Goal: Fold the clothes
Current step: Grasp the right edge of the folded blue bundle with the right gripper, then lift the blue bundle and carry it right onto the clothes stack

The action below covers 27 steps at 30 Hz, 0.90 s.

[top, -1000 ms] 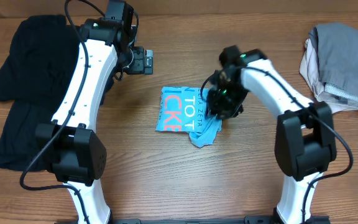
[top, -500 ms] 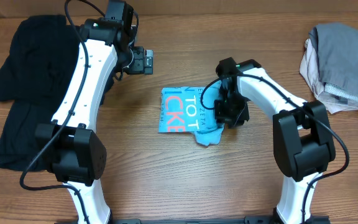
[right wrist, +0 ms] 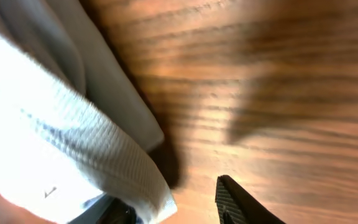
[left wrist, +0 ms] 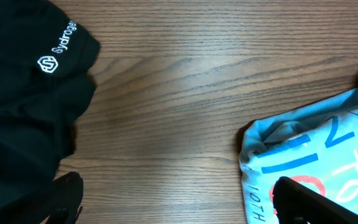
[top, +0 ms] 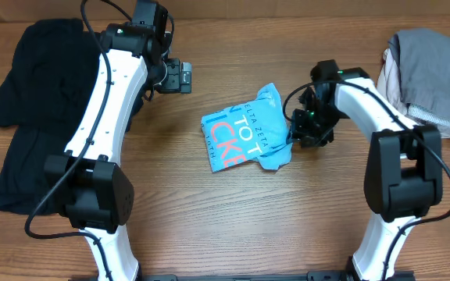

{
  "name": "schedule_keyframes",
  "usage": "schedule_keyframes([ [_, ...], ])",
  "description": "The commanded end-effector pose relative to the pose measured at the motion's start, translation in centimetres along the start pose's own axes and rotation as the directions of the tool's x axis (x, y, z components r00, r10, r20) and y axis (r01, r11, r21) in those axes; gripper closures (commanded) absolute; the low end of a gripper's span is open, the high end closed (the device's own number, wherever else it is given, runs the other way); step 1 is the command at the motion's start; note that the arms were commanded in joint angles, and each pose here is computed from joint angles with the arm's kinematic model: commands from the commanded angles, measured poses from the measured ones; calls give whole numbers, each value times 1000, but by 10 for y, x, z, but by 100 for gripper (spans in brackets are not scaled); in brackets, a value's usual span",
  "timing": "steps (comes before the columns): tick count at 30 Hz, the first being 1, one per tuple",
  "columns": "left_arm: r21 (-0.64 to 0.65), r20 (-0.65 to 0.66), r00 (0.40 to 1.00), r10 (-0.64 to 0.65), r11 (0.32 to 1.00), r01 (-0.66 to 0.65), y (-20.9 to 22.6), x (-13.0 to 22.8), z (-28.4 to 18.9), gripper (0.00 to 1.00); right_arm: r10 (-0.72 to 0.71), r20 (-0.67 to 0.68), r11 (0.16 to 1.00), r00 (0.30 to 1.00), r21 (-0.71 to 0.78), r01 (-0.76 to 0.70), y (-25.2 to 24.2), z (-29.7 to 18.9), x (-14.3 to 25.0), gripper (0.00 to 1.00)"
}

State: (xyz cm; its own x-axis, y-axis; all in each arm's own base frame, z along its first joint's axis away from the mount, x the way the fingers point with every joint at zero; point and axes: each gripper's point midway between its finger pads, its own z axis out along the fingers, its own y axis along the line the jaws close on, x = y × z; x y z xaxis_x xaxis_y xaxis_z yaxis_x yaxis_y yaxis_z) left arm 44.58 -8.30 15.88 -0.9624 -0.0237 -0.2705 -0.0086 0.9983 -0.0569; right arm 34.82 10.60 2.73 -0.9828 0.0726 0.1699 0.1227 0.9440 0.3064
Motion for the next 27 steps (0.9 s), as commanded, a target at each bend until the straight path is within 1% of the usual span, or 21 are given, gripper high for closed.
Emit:
schedule_keyframes([
  [1,-19,-5,1000,19,1000,-20,4,1,3,0,-151,132,986,980,-45,158,17,-47,-6,51],
  [2,-19,-5,1000,19,1000,-20,4,1,3,0,-166,157,984,974,-44,175,19,-53,-8,48],
  [3,-19,-5,1000,19,1000,-20,4,1,3,0,-188,184,979,965,-42,198,22,-58,-11,41],
  [5,-18,-3,1000,19,1000,-20,3,0,3,0,-229,237,969,944,-35,244,26,-66,-19,32],
  [9,-18,0,1000,20,1000,-20,3,0,3,0,-319,291,941,902,-13,337,30,-66,-34,21],
  [14,-18,-1,1000,20,1000,-20,3,0,3,0,-423,291,896,858,-9,445,37,-48,-44,15],
  [17,-18,-1,1000,20,1000,-20,3,0,3,0,-443,280,884,852,-23,467,36,-37,-48,11],
  [20,-18,-1,1000,20,1000,-20,3,0,3,0,-457,267,876,848,-33,482,35,-25,-51,11],
  [24,-17,3,1000,20,1000,-19,3,-1,3,0,-505,271,833,819,-96,545,44,-12,-51,11],
  [27,-17,3,1000,20,1000,-19,3,-1,3,0,-512,263,826,818,-109,553,45,-4,-52,10],
])
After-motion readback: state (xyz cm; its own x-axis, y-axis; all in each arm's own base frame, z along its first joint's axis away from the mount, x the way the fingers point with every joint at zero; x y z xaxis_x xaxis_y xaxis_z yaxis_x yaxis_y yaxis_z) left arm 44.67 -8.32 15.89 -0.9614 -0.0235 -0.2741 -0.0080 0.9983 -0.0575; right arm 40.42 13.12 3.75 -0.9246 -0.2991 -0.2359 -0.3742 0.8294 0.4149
